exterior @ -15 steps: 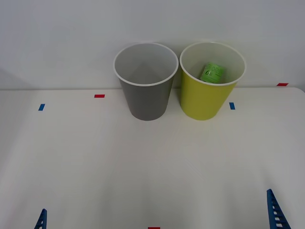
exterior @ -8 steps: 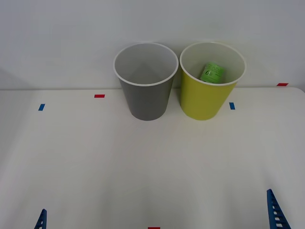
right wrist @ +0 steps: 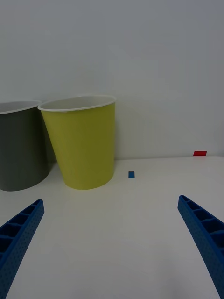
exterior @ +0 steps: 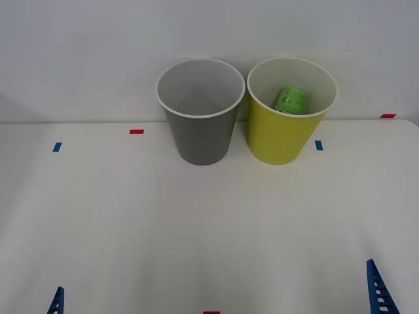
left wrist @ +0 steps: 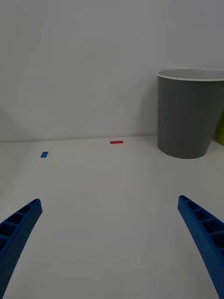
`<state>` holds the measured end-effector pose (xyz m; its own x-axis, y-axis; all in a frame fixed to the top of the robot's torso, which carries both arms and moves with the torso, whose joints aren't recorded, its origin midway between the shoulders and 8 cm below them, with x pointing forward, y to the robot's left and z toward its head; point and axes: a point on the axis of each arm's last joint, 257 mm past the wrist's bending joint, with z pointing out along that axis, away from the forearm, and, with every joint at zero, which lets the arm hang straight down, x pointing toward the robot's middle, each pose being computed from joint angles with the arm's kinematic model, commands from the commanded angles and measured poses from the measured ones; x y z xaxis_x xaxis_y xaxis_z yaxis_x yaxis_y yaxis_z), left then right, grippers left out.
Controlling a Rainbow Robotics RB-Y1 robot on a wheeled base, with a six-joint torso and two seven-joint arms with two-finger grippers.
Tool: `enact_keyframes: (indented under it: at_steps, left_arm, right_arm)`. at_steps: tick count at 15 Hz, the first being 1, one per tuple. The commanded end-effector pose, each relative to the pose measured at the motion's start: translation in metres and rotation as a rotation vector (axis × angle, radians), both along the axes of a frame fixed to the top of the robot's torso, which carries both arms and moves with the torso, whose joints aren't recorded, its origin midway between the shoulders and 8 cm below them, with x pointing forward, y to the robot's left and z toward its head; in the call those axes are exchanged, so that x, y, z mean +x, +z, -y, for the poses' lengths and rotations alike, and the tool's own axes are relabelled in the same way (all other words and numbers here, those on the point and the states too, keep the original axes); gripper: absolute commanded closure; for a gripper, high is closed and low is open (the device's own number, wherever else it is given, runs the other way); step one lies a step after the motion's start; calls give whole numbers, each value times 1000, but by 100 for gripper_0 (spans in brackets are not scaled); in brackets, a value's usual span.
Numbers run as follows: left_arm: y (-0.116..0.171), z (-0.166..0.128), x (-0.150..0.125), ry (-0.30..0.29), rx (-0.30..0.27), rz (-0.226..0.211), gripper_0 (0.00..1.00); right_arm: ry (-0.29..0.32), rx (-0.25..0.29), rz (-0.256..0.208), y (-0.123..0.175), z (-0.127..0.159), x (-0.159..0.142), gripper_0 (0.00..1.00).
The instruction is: Put cans in the gray bin and PET bottles in the light green bin.
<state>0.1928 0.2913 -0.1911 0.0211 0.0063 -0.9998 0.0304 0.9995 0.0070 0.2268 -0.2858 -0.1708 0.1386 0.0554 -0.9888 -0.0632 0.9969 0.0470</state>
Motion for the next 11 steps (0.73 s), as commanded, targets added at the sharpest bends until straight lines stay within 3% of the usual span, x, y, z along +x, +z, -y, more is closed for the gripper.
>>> enact_keyframes:
  at_steps: [1,11]
  left_arm:
    - [0,0,0,0,0,0,0]
    - [0,0,0,0,0,0,0]
  right_arm:
    - [0,0,0,0,0,0,0]
    - [0,0,0,0,0,0,0]
